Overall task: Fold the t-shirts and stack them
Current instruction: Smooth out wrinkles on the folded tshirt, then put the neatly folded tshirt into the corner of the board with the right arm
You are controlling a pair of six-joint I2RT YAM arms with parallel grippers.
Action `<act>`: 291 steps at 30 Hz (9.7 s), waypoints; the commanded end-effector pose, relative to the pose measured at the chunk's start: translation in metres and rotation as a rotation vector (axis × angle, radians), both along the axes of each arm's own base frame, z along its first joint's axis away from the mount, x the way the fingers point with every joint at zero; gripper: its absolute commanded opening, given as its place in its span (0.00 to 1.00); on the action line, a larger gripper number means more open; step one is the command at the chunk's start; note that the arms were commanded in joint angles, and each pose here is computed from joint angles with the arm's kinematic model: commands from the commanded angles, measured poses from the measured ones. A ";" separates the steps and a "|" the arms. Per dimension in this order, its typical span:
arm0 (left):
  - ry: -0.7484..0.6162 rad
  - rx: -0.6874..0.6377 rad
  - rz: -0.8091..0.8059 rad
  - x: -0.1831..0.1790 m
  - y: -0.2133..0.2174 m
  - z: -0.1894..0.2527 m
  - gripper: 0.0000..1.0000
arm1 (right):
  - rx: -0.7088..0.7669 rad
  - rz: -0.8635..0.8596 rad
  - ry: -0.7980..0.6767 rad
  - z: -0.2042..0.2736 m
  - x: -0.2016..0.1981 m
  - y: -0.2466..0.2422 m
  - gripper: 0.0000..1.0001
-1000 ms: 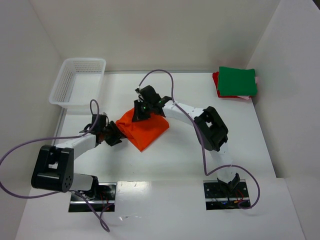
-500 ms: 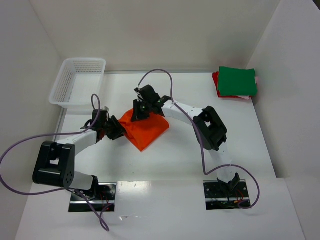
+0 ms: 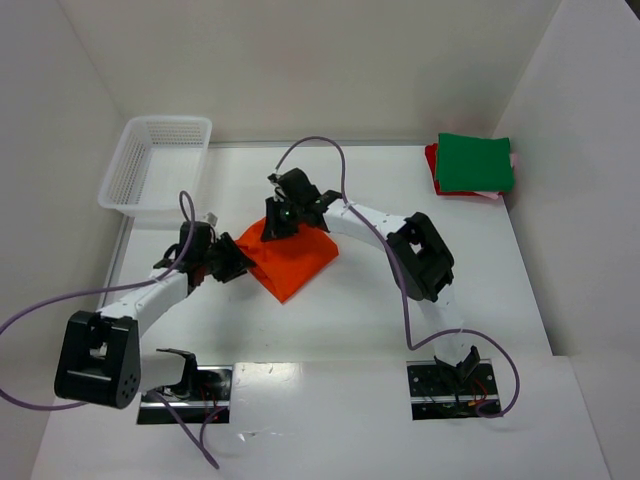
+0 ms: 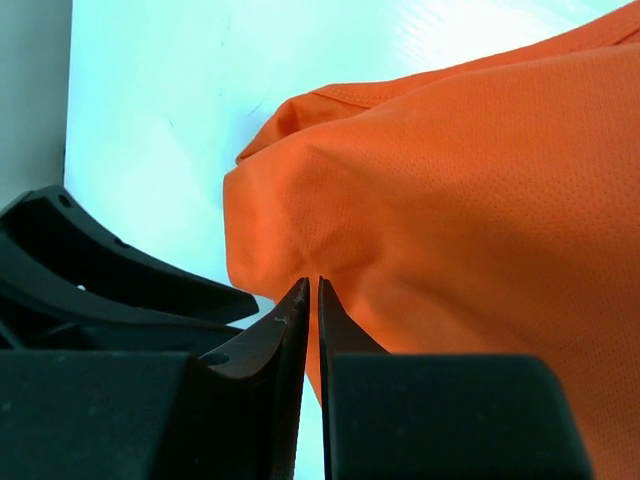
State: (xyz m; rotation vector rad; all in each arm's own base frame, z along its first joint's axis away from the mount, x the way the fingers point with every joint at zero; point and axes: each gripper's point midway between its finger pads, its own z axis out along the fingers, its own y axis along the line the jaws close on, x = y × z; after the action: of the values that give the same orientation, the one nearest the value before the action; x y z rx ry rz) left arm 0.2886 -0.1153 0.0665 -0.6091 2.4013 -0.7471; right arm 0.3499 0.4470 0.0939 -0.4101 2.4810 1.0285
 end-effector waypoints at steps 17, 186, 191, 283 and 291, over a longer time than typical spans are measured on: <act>0.027 0.027 -0.009 0.016 0.000 -0.018 0.44 | 0.032 0.025 -0.033 0.012 0.005 0.015 0.12; 0.079 0.060 -0.036 0.081 -0.019 -0.026 0.00 | -0.044 -0.231 -0.147 -0.026 0.119 -0.068 0.00; 0.143 0.077 -0.008 0.073 -0.015 -0.044 0.00 | -0.031 -0.279 -0.132 -0.028 0.139 -0.093 0.00; 0.119 0.214 -0.169 0.074 -0.031 -0.041 0.86 | -0.212 -0.463 0.159 -0.078 0.003 -0.180 0.00; 0.101 0.219 -0.208 0.072 -0.024 -0.037 0.87 | -0.233 -0.544 0.131 -0.074 0.044 -0.214 0.00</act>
State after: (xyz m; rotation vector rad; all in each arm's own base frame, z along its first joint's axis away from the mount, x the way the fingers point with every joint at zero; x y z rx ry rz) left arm 0.3730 -0.1443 0.0337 -0.3852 2.5777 -0.5628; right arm 0.3765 0.2562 0.0213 0.2360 2.6277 0.6603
